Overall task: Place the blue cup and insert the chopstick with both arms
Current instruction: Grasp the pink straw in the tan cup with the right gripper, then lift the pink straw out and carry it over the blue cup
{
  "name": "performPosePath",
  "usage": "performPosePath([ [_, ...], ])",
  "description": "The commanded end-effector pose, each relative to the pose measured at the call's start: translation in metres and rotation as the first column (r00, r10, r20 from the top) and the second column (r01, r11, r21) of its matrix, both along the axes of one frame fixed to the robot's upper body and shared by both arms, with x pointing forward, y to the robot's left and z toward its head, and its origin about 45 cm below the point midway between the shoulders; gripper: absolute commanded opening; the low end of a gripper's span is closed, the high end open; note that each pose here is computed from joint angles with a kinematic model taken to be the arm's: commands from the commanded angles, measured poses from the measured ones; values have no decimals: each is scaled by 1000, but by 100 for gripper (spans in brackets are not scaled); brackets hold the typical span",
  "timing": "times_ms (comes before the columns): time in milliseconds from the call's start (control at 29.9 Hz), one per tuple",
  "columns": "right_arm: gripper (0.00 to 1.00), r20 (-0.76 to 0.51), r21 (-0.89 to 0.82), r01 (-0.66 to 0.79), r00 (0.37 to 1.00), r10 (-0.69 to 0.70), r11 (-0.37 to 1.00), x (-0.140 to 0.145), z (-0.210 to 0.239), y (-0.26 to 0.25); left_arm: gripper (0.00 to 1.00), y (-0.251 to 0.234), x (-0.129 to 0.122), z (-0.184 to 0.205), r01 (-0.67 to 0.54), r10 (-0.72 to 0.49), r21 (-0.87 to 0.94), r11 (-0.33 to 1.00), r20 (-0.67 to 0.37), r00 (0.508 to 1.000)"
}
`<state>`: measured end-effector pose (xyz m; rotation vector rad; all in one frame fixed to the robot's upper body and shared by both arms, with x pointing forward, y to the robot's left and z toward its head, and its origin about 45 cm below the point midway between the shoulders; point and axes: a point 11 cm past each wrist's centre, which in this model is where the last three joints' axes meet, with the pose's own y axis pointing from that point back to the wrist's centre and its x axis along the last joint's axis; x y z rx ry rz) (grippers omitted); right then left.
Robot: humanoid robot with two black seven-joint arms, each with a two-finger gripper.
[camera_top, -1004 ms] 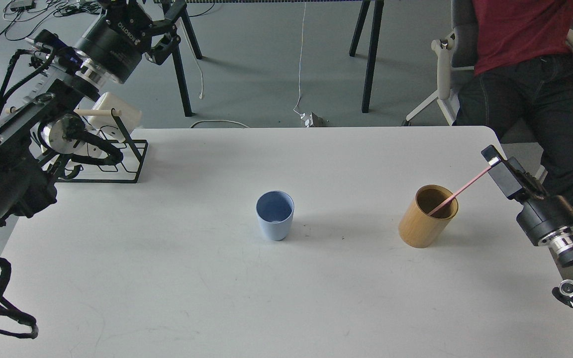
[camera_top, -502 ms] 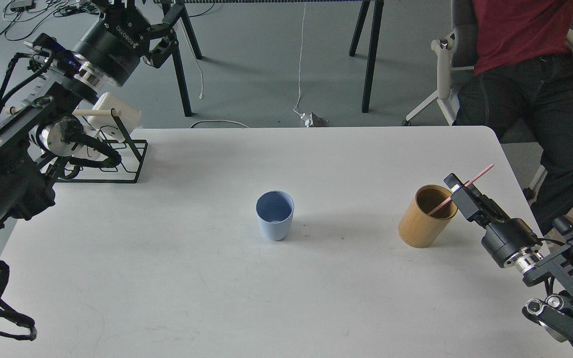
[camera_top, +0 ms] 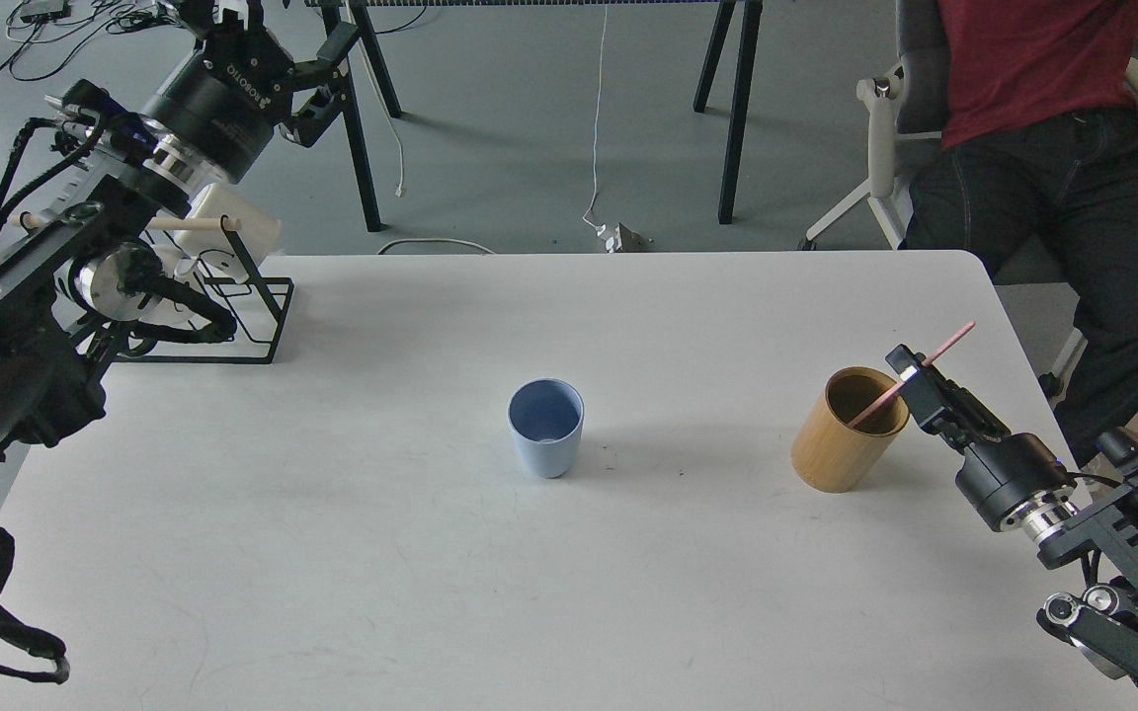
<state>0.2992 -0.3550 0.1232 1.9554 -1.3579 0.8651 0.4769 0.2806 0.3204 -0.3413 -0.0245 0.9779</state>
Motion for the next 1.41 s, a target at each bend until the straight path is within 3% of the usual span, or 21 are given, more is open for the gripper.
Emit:
performPosePath([
  [0, 22, 6, -9, -16, 1000, 16, 1000, 3, 2, 2, 94, 1, 0, 0, -1, 1, 1, 1000, 0, 1000],
  [402, 3, 9, -19, -22, 1000, 22, 1000, 5, 4, 2, 94, 3, -1, -5, -7, 7, -2, 1000, -10, 1000],
  [670, 0, 30, -28, -31, 999, 32, 999, 10, 14, 0, 94, 9, -2, -6, -17, 17, 1, 1000, -14, 1000],
  [1004, 0, 167, -102, -32, 985, 49, 994, 21, 97, -37, 94, 18, -4, -18, -42, 42, 10, 999, -40, 998],
  [1272, 0, 304, -43, -40, 951, 51, 998, 30, 168, -35, 96, 37, -21, -65, -81, 85, 33, 996, -136, 987],
  [1373, 0, 392, -43, -66, 917, 78, 997, 50, 202, -22, 97, 44, -29, -83, -94, 99, 36, 995, -173, 980],
])
